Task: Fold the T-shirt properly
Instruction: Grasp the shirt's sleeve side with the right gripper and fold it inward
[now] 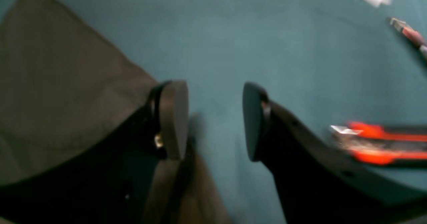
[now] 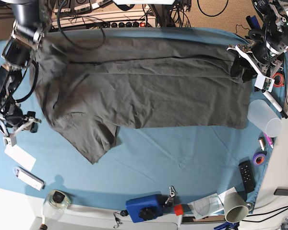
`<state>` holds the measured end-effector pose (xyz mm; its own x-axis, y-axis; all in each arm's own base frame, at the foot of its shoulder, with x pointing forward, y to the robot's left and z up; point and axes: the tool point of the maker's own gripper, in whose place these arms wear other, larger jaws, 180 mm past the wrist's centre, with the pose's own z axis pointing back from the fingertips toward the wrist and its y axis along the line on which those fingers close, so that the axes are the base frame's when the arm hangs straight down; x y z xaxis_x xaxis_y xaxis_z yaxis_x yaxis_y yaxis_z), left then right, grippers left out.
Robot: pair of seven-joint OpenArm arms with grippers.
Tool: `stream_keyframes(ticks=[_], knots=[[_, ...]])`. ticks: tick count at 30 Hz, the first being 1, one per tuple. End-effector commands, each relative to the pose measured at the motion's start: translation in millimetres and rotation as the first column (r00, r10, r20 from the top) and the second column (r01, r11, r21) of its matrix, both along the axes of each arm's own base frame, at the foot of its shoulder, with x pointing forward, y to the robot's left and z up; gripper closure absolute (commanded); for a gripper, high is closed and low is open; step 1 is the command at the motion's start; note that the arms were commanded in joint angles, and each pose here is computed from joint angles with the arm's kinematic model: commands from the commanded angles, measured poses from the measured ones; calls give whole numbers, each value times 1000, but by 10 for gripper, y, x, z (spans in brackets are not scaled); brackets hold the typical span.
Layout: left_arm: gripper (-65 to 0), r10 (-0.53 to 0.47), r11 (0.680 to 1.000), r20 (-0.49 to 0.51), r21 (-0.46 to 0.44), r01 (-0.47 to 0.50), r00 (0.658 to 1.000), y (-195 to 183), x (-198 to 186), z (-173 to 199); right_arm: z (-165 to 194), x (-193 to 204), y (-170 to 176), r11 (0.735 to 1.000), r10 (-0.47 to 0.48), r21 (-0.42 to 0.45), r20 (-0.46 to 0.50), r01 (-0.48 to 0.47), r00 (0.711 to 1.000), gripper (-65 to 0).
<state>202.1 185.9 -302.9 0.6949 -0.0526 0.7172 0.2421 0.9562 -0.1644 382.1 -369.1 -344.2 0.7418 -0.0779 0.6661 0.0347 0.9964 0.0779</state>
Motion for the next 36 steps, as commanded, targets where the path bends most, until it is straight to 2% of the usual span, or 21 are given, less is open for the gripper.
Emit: stream_keyframes(ticks=[1, 3, 5, 13, 16, 20, 25, 30, 36], knots=[[-245, -10, 1000, 35, -3, 10, 999, -19, 31, 88, 185, 153, -40, 1000, 12, 12, 56, -13, 998, -266], [-245, -10, 1000, 35, -3, 10, 999, -19, 31, 88, 98, 197, 97, 995, 52, 85, 32, -55, 998, -266], [-245, -5, 1000, 34, -6, 5, 999, -27, 30, 81, 38, 180, 217, 988, 95, 122, 1, -94, 996, -266], [-245, 19, 999, 41, -49, -17, 999, -111, 29, 66, -41, 119, 283, 986, 118, 128, -51, -111, 992, -256], [-245, 19, 999, 41, -51, -17, 999, -115, 29, 65, -127, 72, 320, 985, 124, 128, -73, -114, 990, -174], [-245, 19, 999, 40, -51, -17, 999, -115, 26, 63, -315, -27, 419, 983, 141, 130, -99, -127, 985, -1], [-245, 20, 999, 41, -52, -18, 999, -116, 28, 65, -471, -201, 446, 981, 174, 115, -195, -154, 965, 0], [-245, 23, 998, 56, -55, -20, 998, -114, 46, 86, -231, -226, 386, 975, 193, 145, -180, -168, 965, 0], [-245, 23, 998, 71, -64, -19, 997, -125, 69, 114, 239, -296, 487, 951, 274, 180, -119, -251, 954, 0]])
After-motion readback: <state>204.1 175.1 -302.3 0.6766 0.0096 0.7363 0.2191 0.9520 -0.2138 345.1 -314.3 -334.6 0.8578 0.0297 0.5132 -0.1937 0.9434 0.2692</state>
